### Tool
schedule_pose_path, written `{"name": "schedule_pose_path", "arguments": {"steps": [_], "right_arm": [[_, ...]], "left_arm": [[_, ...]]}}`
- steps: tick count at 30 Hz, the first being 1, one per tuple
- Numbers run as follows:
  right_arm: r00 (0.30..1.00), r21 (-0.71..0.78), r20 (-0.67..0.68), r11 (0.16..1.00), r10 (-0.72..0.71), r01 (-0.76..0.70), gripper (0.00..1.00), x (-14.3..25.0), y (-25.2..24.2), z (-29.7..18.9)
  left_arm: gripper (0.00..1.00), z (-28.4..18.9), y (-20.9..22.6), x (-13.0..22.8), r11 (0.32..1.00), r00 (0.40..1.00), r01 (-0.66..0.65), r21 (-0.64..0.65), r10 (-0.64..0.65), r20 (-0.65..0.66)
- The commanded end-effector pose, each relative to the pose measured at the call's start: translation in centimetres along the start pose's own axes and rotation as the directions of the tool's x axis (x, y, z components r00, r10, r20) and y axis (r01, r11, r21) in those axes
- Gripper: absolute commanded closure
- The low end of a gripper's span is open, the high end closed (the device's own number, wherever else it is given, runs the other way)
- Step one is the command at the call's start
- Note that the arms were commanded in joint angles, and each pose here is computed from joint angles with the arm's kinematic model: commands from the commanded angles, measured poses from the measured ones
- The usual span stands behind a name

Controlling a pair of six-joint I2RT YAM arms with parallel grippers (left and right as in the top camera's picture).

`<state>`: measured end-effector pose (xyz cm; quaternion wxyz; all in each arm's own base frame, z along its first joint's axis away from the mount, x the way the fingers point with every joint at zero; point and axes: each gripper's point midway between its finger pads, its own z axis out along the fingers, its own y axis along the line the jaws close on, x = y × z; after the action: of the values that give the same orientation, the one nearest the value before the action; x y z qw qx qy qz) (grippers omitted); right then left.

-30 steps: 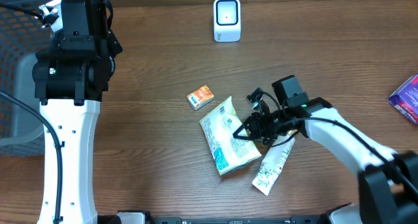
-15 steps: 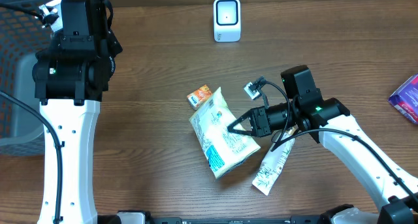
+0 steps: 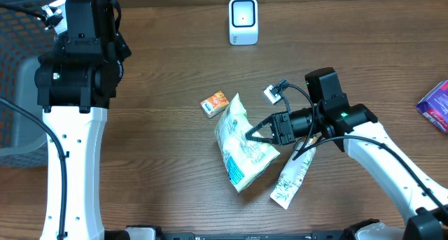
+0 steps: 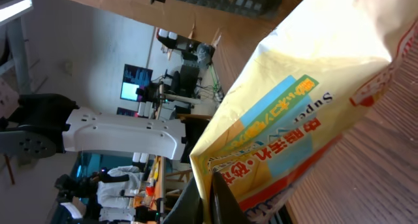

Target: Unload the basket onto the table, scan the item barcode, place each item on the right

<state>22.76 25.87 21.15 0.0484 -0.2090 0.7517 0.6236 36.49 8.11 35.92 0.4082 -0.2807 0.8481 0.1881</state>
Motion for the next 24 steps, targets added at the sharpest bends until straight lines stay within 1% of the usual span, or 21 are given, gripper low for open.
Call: {"name": "schedule_pose_path", "arguments": {"steps": [1,4,6,9,12,14,16,18,19,24], "right_arm": [[1.0,0.038,-0.002,0.999,0.014,-0.014,0.96,-0.4,-1.9,0.4],[0.998,0.151,0.007,0.986,0.067,-0.067,0.96,-0.5,-5.8,0.7],[0.997,0.215,-0.001,0.974,0.078,-0.076,0.96,-0.2,-8.1,0.8],[0.99,0.29,-0.006,0.948,0.14,-0.132,0.96,0.4,-11.3,1.0],[0.977,0.382,-0.009,0.904,0.214,-0.194,0.96,1.5,-14.6,0.9],[0.963,0.421,-0.017,0.876,0.268,-0.236,0.79,2.5,-16.2,0.8],[0.945,0.464,-0.025,0.841,0.325,-0.277,0.59,3.7,-17.7,0.7],[0.931,0.48,-0.034,0.823,0.365,-0.305,0.44,4.5,-18.6,0.7],[0.929,0.48,-0.041,0.822,0.368,-0.305,0.38,4.7,-18.9,0.8],[0.926,0.48,-0.081,0.829,0.368,-0.287,0.24,5.7,-19.7,1.4]], "left_arm": [[0.0,0.0,0.3,-0.4,1.0,1.0,0.013,-0.013,-0.013,0.01],[0.0,0.0,0.3,-0.4,1.0,1.0,0.013,-0.013,-0.012,0.01],[0.0,0.0,0.3,-0.4,1.0,1.0,0.013,-0.013,-0.012,0.01],[0.0,0.0,0.3,-0.4,1.0,1.0,0.013,-0.013,-0.012,0.01],[0.0,0.0,0.3,-0.4,1.0,1.0,0.013,-0.013,-0.012,0.01],[0.0,0.0,0.3,-0.4,1.0,1.0,0.013,-0.013,-0.012,0.01],[0.0,0.0,0.3,-0.4,1.0,1.0,0.013,-0.013,-0.012,0.01],[0.0,0.0,0.3,-0.4,1.0,1.0,0.013,-0.013,-0.013,0.01],[0.0,0.0,0.3,-0.4,1.0,1.0,0.013,-0.013,-0.012,0.01],[0.0,0.0,0.3,-0.4,1.0,1.0,0.013,-0.013,-0.013,0.01]]}}
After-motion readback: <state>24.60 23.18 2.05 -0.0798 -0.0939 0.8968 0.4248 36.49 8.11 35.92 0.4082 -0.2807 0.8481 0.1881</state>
